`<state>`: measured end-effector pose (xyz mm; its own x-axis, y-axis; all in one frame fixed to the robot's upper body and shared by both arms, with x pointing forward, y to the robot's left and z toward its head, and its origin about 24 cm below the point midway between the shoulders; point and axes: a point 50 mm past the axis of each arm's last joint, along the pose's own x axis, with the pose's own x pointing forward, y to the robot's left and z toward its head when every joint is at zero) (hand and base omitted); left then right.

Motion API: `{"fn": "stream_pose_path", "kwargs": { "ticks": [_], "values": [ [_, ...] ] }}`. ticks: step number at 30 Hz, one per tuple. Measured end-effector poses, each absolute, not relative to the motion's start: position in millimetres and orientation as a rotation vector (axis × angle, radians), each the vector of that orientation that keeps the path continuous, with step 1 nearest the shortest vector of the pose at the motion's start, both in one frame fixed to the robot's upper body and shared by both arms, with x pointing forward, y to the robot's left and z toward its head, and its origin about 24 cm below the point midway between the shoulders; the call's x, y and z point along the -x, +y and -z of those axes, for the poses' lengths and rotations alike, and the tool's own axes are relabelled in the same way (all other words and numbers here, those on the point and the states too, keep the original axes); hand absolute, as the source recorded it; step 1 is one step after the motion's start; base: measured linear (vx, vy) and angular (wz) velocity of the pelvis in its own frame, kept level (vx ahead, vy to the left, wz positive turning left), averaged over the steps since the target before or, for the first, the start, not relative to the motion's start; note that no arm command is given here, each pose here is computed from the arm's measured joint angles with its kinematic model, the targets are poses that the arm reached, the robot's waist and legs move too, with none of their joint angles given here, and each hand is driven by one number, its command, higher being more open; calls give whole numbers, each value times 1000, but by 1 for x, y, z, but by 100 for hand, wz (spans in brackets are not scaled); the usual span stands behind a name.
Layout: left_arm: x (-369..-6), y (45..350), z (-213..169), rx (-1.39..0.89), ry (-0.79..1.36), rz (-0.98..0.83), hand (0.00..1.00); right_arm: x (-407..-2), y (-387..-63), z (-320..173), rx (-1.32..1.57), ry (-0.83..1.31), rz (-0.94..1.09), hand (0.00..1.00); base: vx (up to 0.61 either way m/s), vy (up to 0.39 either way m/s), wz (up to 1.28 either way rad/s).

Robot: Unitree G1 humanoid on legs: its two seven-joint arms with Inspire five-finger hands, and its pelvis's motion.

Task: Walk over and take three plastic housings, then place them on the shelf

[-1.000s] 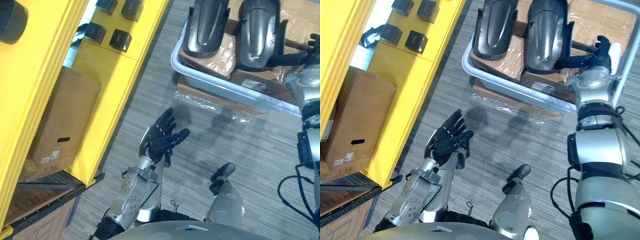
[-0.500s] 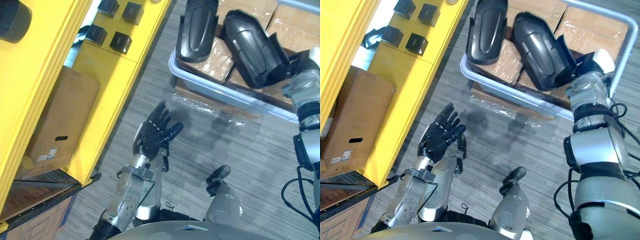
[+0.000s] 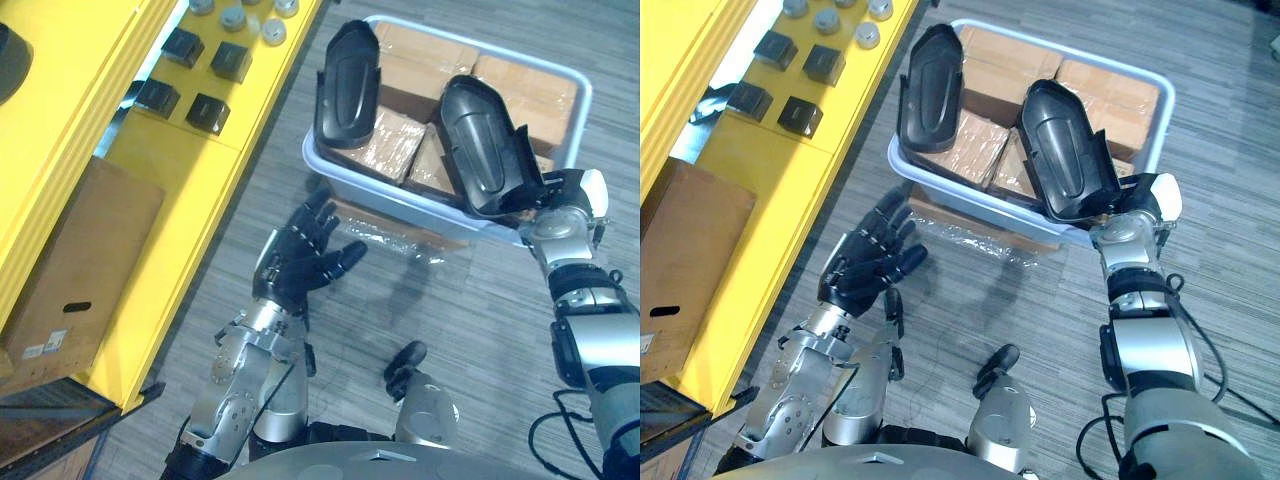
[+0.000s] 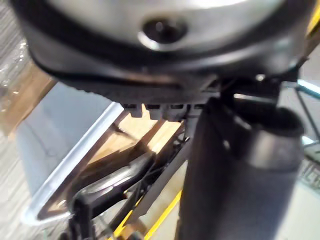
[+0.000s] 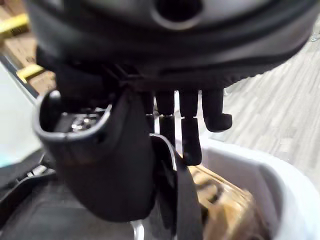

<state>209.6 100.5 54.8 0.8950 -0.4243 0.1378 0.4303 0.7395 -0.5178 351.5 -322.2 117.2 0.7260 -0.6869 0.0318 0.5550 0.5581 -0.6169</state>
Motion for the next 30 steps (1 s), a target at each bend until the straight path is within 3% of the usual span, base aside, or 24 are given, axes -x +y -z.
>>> {"fn": "stream_pose_path", "kwargs": {
  "ticks": [6, 9, 13, 19, 30],
  "values": [
    [-210, 79, -19, 578, 326, 558, 100, -348, -279, -100, 668, 77, 669, 0, 60, -43, -19],
    [-212, 59, 6, 712, 563, 555, 100, -344, -257, -92, 687, 14, 606, 0, 13, -38, -17],
    [-218, 41, 25, 808, 713, 505, 100, -339, -223, -75, 699, -27, 494, 0, -44, -25, -29],
    [-251, 34, 13, 831, 601, 409, 100, -320, -193, -36, 673, 32, 373, 0, -70, -5, -32],
    [-281, 62, -10, 987, 292, 145, 100, -303, -162, -21, 633, -27, 224, 0, -7, 6, -9]
  ]
}}
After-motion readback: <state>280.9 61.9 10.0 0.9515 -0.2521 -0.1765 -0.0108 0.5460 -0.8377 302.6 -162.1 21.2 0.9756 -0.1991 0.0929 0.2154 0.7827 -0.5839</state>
